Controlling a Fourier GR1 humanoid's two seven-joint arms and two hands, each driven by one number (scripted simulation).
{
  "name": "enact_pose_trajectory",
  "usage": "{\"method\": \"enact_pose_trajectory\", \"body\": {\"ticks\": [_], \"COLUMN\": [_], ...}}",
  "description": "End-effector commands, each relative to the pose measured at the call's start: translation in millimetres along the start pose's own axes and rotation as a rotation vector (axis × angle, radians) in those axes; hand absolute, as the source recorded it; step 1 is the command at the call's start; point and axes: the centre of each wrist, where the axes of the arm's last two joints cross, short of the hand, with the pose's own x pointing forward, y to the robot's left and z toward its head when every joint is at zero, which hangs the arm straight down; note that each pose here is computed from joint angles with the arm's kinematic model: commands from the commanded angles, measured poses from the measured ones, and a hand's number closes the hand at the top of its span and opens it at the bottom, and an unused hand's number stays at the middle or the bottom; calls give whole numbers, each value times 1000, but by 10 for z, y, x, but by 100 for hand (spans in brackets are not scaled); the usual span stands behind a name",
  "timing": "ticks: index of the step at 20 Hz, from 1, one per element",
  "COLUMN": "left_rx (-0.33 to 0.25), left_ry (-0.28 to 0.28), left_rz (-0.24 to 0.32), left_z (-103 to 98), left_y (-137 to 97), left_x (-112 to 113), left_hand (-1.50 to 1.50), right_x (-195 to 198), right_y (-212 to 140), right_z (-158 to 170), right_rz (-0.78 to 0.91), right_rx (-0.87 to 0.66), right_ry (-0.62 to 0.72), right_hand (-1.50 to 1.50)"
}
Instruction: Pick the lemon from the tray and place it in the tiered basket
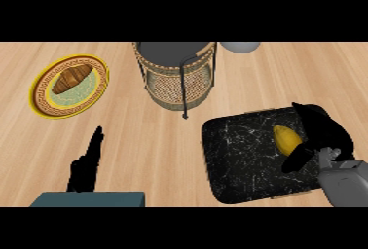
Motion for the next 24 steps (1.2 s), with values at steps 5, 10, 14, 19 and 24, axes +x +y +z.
{"method": "enact_pose_trajectory", "body": {"ticks": [5, 10, 14, 19, 24], "left_rx": [17, 9, 1, -5, -12], "left_ry": [39, 39, 29, 20, 38], "left_rz": [11, -13, 12, 3, -9], "left_z": [-60, -23, -33, -49, -4], "left_y": [-19, 207, 76, -16, -48], "left_x": [168, -83, 96, 98, 5], "left_hand": [0, 0, 0, 0, 0], "right_x": [-256, -229, 7, 505, 1094], "right_y": [240, 206, 507, 813, 1398], "right_z": [-142, -215, -341, -11, 684], "right_rz": [19, 45, 60, 109, 72], "right_rx": [40, 29, -16, -81, -68], "right_ry": [40, 11, -78, -74, 8], "right_hand": [-150, 150, 150, 150, 150]}}
